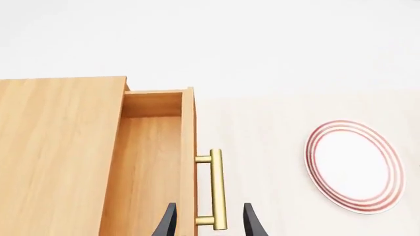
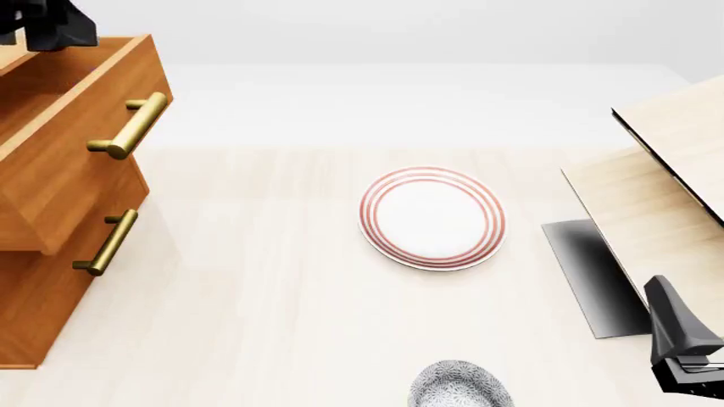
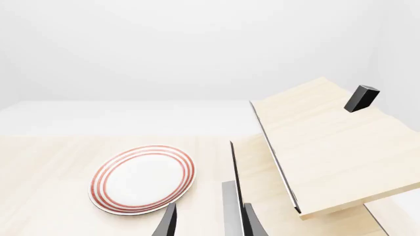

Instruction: Open the top drawer of the cabinet and put the bowl in it.

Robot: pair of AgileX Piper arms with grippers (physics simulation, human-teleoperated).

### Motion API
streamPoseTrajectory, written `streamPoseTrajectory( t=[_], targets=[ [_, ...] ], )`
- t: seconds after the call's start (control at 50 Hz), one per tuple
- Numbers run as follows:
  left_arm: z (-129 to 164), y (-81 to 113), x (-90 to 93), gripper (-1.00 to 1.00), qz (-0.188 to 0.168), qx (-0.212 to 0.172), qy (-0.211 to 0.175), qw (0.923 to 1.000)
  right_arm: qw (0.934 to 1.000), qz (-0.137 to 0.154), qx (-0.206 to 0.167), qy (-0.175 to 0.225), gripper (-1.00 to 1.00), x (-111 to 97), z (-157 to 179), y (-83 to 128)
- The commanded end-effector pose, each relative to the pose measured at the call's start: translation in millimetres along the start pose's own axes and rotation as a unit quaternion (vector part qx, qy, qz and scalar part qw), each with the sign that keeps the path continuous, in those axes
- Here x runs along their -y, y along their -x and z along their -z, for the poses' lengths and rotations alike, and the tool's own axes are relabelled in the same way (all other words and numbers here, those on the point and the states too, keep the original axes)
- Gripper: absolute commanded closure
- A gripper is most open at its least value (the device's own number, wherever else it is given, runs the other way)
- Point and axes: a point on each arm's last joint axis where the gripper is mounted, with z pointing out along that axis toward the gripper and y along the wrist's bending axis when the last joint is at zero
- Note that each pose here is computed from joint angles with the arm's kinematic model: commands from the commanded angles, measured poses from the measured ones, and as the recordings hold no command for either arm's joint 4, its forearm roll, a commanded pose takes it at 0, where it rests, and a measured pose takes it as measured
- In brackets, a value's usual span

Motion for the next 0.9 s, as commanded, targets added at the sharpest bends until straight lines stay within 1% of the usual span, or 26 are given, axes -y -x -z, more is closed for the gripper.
streamPoseTrajectory(
  t=[0.02,0.36,0.62,0.9],
  targets=[
    [-2,-5.9,-1.6,-1.0,0.01,-0.002,0.003,0.9999,1.0,0.0,0.001,0.0,-1.0,0,0,0],
    [-11,-16.2,-3.8,-1.0,0.018,-0.009,0.007,0.9998,1.0,0.0,0.001,0.0,-1.0,0,0,0],
    [-24,-21.7,-2.3,-1.0,0.021,-0.018,0.004,0.9996,1.0,0.0,0.001,0.0,-1.0,0,0,0],
    [-30,-28.9,-4.8,-1.0,0.023,-0.025,0.009,0.9994,1.0,0.0,0.001,0.0,-1.0,0,0,0]
  ],
)
